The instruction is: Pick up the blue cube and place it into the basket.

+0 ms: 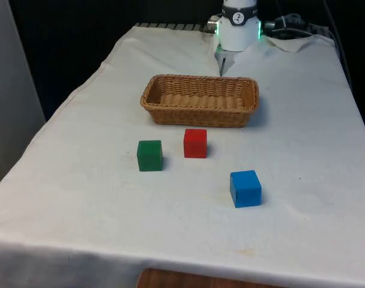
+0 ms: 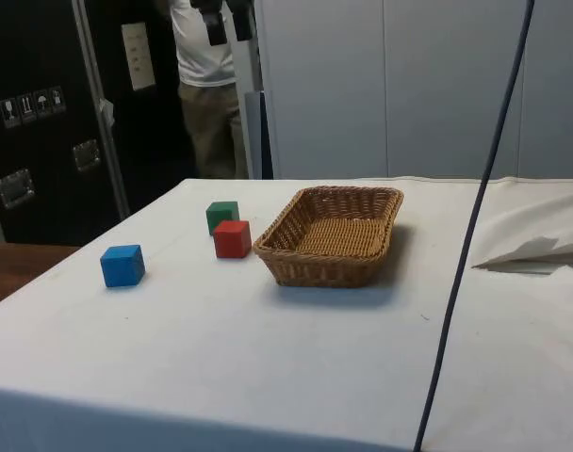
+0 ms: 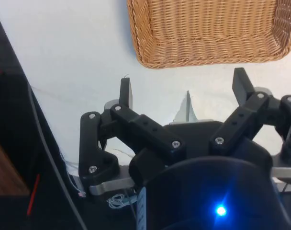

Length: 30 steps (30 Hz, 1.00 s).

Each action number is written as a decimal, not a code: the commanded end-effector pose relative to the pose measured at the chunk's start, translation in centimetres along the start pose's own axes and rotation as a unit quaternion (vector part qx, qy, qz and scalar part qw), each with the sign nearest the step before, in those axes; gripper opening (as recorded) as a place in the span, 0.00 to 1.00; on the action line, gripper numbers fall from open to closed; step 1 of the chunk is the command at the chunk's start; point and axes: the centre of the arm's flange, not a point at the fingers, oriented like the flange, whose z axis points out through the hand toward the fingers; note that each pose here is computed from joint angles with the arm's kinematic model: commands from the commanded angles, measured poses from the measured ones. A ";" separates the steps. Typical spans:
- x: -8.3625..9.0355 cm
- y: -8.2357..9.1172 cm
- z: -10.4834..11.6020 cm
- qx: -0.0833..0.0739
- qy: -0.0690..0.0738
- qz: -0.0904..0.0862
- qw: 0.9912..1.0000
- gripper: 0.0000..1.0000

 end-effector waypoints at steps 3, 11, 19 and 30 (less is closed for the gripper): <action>-0.2 -0.2 -1.0 0.000 0.000 -0.001 1.000 1.00; -0.3 -0.6 -3.7 0.000 0.006 -0.002 1.000 1.00; 0.5 -0.9 -5.5 0.000 0.015 -0.005 1.000 1.00; 2.8 -1.3 -5.0 -0.002 0.022 -0.010 1.000 1.00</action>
